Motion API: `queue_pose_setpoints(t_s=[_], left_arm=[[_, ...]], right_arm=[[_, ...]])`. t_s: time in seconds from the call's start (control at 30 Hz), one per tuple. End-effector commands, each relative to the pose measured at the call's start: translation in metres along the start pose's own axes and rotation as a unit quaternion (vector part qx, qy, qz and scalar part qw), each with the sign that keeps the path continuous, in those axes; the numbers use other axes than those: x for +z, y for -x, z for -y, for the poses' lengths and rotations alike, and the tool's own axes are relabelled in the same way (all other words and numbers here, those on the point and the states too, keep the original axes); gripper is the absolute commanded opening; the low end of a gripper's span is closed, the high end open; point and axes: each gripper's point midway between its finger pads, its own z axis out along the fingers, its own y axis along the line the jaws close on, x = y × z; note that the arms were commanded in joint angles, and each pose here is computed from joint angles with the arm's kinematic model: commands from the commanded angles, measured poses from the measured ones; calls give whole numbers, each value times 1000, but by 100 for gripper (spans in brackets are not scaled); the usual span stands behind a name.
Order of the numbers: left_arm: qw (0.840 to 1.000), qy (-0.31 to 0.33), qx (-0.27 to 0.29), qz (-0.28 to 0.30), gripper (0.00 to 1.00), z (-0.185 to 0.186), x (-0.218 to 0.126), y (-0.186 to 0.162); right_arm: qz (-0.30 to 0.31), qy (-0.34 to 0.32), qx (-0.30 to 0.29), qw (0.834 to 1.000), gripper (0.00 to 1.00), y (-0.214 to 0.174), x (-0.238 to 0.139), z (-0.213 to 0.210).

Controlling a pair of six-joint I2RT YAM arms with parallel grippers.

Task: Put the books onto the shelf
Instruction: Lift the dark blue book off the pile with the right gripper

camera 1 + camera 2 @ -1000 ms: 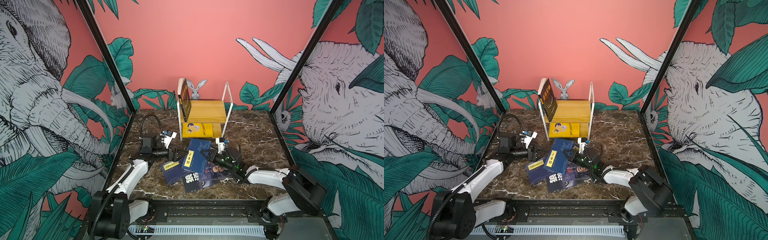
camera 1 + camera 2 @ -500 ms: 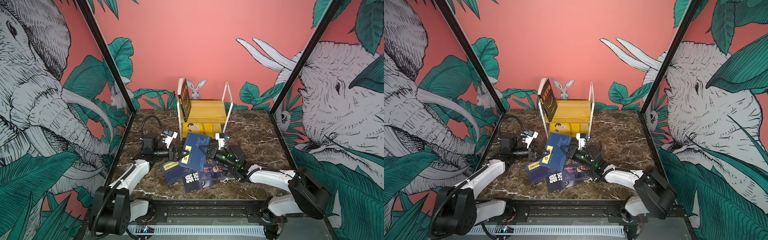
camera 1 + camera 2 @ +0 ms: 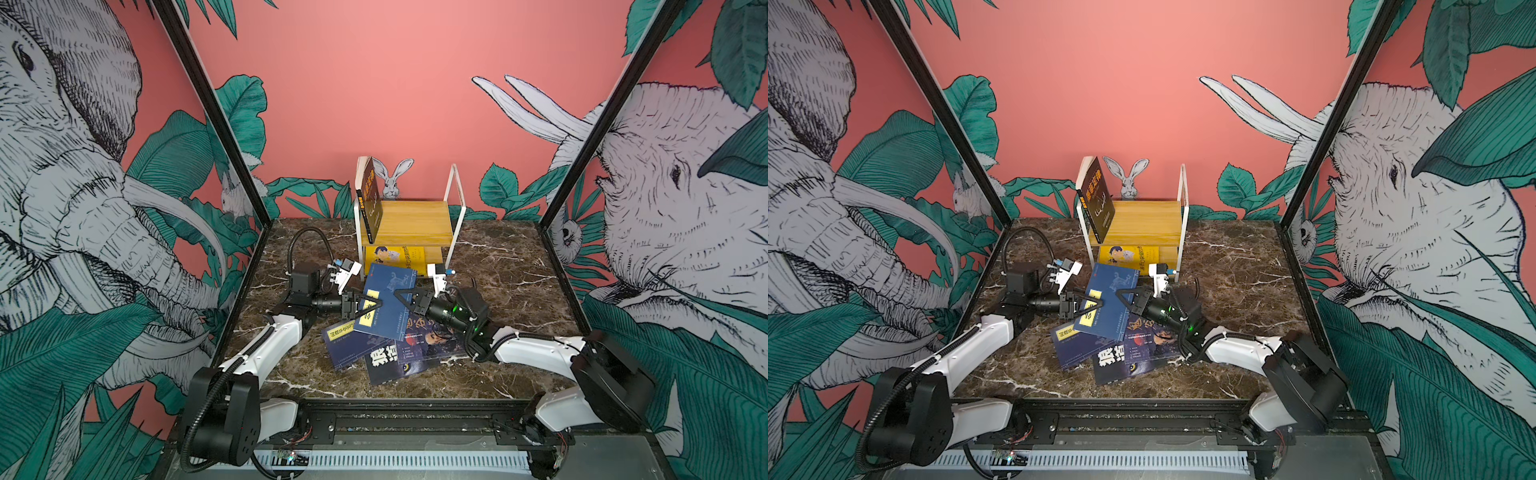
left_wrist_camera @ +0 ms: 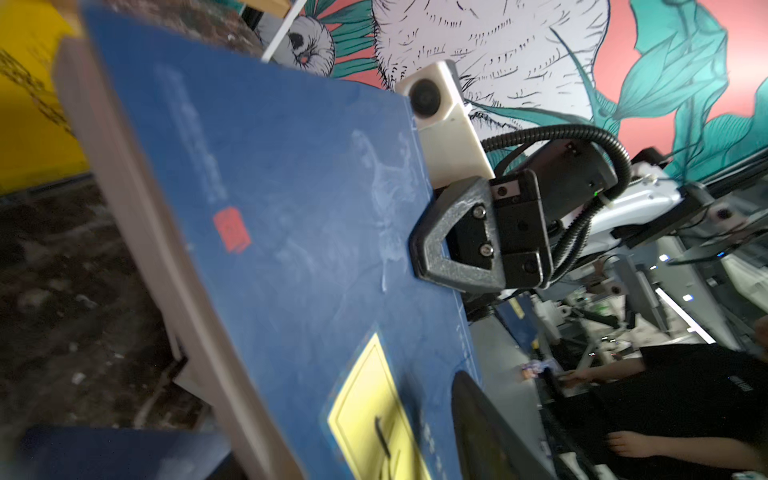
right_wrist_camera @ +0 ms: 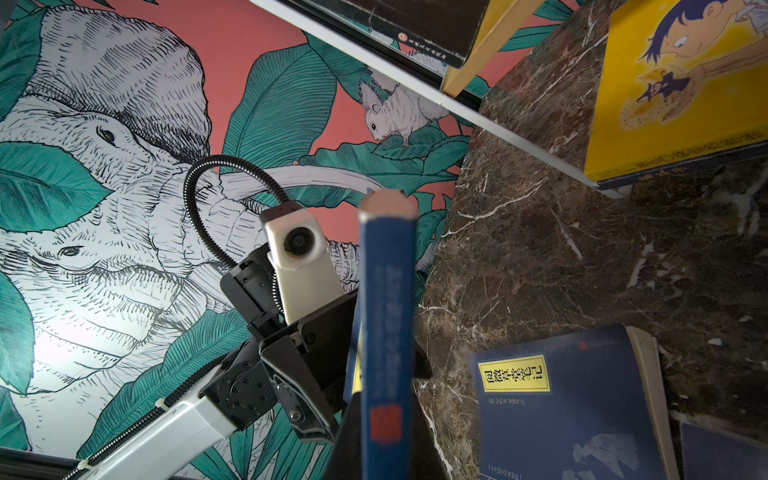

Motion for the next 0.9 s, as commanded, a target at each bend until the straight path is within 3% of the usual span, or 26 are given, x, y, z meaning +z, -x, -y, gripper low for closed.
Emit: queue_pose_setpoints(t_s=[0.0, 0.17, 0.3, 0.57, 0.7, 0.87], left_arm=[[1000, -7, 15, -6, 47, 12, -2, 6], [1000, -5, 11, -6, 41, 11, -2, 5], [1000, 0, 9, -8, 21, 8, -2, 4], [1000, 2, 13, -8, 0, 10, -4, 5], [1000, 4, 15, -5, 0, 11, -7, 8], [1000, 4, 17, 1, 0, 16, -14, 15]], right_arm=[[4, 32, -13, 999, 0, 9, 6, -25], [9, 27, -19, 999, 0, 7, 4, -14], [11, 18, -12, 1000, 0, 6, 8, -4], [19, 22, -6, 1000, 0, 6, 9, 9], [35, 22, -39, 998, 27, 11, -4, 11], [52, -57, -128, 989, 40, 18, -35, 22]])
